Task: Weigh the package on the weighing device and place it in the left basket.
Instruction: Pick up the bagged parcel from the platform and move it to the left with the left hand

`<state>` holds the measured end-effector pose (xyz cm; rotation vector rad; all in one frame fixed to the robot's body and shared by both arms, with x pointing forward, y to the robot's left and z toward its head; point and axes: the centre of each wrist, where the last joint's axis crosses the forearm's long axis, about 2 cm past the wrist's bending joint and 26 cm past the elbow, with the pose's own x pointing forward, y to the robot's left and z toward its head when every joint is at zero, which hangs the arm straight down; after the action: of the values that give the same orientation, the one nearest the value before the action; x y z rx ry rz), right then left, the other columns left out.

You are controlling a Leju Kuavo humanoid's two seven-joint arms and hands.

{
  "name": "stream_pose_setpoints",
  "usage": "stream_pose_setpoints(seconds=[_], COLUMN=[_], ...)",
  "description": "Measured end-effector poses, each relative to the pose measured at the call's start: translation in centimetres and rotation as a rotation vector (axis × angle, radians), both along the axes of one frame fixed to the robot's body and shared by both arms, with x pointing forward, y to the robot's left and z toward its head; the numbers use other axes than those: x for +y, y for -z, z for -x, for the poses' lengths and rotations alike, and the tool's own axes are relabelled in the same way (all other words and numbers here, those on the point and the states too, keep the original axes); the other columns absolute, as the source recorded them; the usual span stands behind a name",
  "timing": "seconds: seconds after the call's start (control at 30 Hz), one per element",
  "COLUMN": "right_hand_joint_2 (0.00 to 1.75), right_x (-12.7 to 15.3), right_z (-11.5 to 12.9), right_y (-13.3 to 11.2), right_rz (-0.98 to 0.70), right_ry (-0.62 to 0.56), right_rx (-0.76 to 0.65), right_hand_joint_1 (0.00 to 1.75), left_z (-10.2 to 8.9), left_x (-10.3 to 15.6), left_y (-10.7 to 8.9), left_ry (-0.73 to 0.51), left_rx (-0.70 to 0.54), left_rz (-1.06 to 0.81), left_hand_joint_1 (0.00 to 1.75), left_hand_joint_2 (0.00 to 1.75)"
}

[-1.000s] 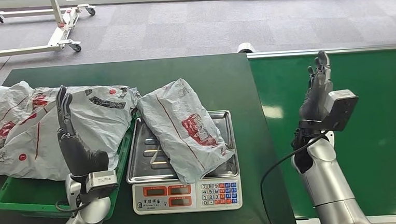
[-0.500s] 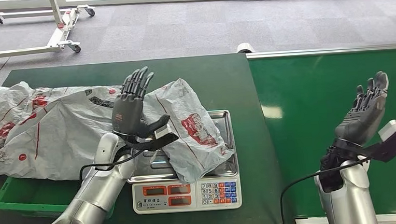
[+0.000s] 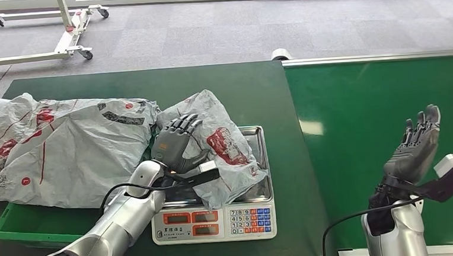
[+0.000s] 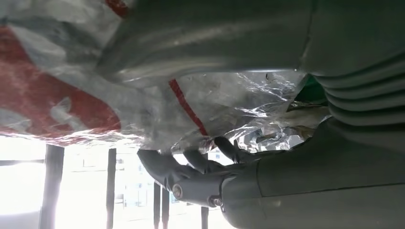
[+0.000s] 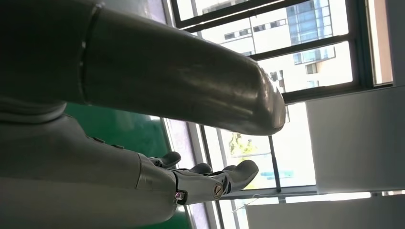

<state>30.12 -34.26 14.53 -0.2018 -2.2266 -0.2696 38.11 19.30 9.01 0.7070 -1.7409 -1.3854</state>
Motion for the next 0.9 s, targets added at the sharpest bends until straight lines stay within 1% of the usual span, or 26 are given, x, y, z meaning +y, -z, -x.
stream_pose_setpoints(seconds=[0.07,0.13,0.27,0.37,0.5,0.6,0.63,0.73,0.8,0.9], right_hand_joint_2=[0.0,0.0,0.0,0.0,0.0,0.0,0.0,0.0,0.0,0.0], right_x=[-0.2,-0.3,-0.4,-0.4,-0.4,-0.4,-0.4,-0.4,-0.4,-0.3], right_z=[0.3,0.7,1.1,1.2,1.3,1.4,1.4,1.9,2.1,2.2], right_y=[0.4,0.7,1.2,1.4,1.6,1.7,1.8,2.2,2.5,2.6], right_rz=[-0.006,-0.013,-0.023,-0.025,-0.027,-0.029,-0.03,-0.033,-0.037,-0.044], right_ry=[0.005,0.01,0.012,0.01,0.003,0.001,0.001,0.003,0.007,0.01], right_rx=[0.011,0.02,0.031,0.035,0.036,0.037,0.037,0.047,0.054,0.055], right_hand_joint_1=[0.0,0.0,0.0,0.0,0.0,0.0,0.0,0.0,0.0,0.0], left_z=[0.0,-0.1,-0.4,-0.1,0.6,1.6,2.0,2.9,3.1,2.9], left_x=[0.0,0.0,0.5,1.4,3.4,5.3,6.0,8.2,9.2,9.7], left_y=[-0.1,-0.5,-2.1,-3.5,-5.3,-6.7,-7.2,-8.5,-9.0,-8.6], left_ry=[0.015,0.024,0.027,0.018,-0.005,-0.022,-0.031,-0.056,-0.062,-0.056], left_rx=[-0.023,-0.071,-0.159,-0.223,-0.331,-0.408,-0.432,-0.489,-0.503,-0.48], left_rz=[0.031,0.076,0.178,0.235,0.284,0.352,0.382,0.425,0.403,0.351], left_hand_joint_1=[1.75,1.75,1.75,1.75,1.75,0.44,0.0,0.0,0.0,0.0], left_hand_joint_2=[1.75,1.75,1.75,1.75,1.75,1.75,1.31,0.0,0.0,0.0])
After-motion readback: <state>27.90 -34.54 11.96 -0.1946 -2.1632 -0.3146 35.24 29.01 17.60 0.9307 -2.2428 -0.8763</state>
